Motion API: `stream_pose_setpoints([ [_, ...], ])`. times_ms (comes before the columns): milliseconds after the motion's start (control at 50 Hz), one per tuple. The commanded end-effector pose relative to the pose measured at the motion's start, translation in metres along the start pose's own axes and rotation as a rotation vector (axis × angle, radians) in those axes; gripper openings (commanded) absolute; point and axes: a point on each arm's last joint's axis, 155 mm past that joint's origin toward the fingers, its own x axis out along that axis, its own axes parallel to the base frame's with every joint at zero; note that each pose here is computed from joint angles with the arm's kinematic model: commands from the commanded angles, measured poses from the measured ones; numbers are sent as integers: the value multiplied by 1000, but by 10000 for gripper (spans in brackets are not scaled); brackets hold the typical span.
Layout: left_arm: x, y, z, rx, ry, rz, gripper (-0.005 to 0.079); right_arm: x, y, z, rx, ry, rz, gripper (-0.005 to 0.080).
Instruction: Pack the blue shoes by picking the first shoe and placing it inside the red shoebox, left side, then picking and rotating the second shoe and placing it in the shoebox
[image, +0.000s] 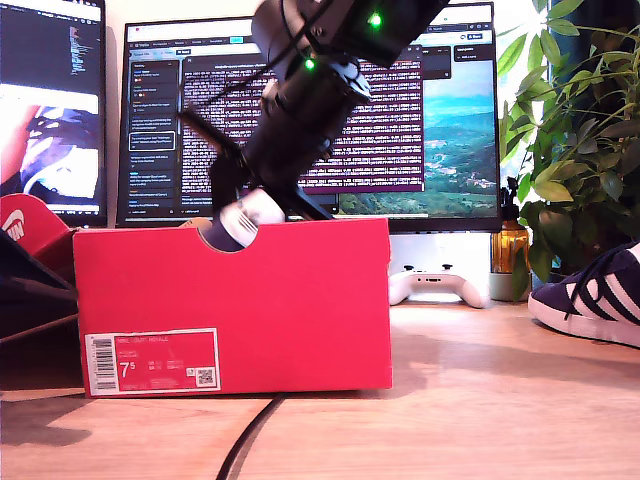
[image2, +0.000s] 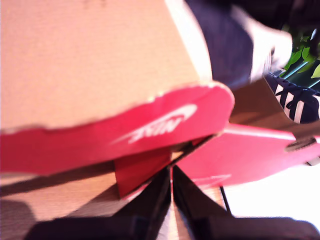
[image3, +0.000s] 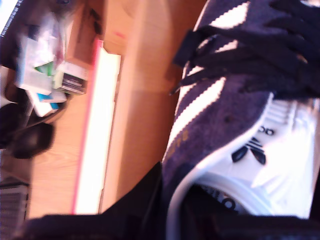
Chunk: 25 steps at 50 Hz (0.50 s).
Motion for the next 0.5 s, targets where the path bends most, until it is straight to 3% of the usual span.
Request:
stream_pose_setpoints([
  [0, -2, 6, -11, -6, 20, 12, -20, 2, 19, -5, -21, -6, 36, -11],
  [300, -2, 6, -11, -7, 20, 13, -20, 15, -2, -36, -34, 72, -45, -11],
  [480, -2, 6, -11, -7, 20, 12, -20, 20, -18, -40, -56, 72, -105, -11],
])
